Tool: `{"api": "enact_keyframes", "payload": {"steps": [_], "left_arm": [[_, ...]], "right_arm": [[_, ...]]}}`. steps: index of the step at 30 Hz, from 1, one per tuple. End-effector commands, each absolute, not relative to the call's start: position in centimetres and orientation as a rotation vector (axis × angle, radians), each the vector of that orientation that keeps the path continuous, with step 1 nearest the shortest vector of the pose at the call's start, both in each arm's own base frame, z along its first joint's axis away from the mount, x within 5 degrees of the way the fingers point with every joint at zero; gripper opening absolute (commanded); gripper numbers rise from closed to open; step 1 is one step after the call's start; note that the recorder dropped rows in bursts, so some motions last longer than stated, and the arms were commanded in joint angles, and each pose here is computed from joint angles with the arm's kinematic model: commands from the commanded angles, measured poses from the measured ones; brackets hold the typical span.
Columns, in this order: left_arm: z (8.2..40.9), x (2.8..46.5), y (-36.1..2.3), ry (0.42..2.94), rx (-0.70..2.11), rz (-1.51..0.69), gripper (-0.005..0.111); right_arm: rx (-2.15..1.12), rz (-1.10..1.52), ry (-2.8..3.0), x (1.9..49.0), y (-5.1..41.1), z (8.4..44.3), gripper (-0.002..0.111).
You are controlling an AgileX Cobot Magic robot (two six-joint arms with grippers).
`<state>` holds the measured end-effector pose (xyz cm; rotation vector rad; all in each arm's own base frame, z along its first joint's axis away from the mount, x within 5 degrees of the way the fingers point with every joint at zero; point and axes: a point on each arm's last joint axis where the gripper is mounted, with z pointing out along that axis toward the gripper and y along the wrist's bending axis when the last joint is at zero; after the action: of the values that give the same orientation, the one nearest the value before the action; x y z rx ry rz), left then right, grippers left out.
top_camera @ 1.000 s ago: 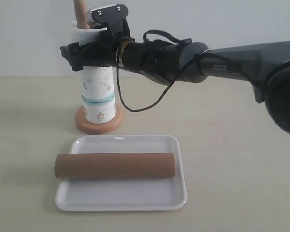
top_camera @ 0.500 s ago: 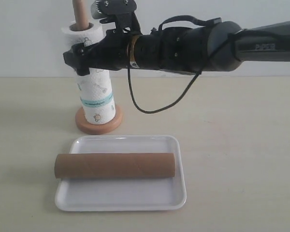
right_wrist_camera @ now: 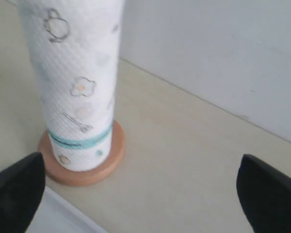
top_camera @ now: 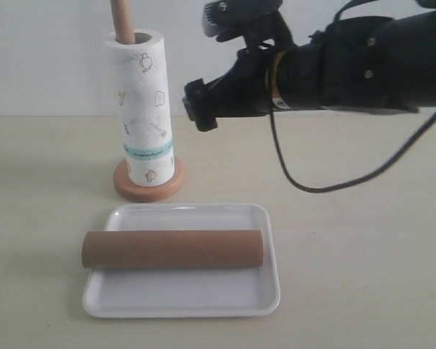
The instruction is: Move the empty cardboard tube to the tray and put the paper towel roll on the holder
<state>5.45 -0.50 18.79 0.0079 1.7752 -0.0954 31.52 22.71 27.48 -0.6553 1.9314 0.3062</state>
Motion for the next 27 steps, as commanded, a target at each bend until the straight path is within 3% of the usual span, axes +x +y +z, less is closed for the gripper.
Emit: {"api": "enact_keyframes", "payload": {"steps": [1,3,5,7,15,27], "left_arm": [[18.7,5.4,-0.5,1.777,0.011,-0.086,0.004],[18.7,5.4,-0.5,1.777,0.011,-0.086,0.004],[18.7,5.4,-0.5,1.777,0.011,-0.086,0.004],[18.7,5.4,-0.5,1.777,0.011,-0.086,0.004],[18.7,5.4,-0.5,1.777,0.011,-0.086,0.004],[18.7,5.4,-0.5,1.777,0.011,-0.086,0.004]], "right_arm": [[-0.620,0.264,1.932,28.5,19.8,28.9,0.093],[-0.621,0.298,1.910,27.0,19.0,29.5,0.076],[-0.602,0.333,1.905,25.5,18.0,29.8,0.043],[-0.539,0.380,1.917,24.1,17.1,30.1,0.003],[-0.427,0.442,1.867,22.1,15.4,32.6,0.004],[-0.429,0.452,1.855,22.0,15.4,32.9,0.004]]}}
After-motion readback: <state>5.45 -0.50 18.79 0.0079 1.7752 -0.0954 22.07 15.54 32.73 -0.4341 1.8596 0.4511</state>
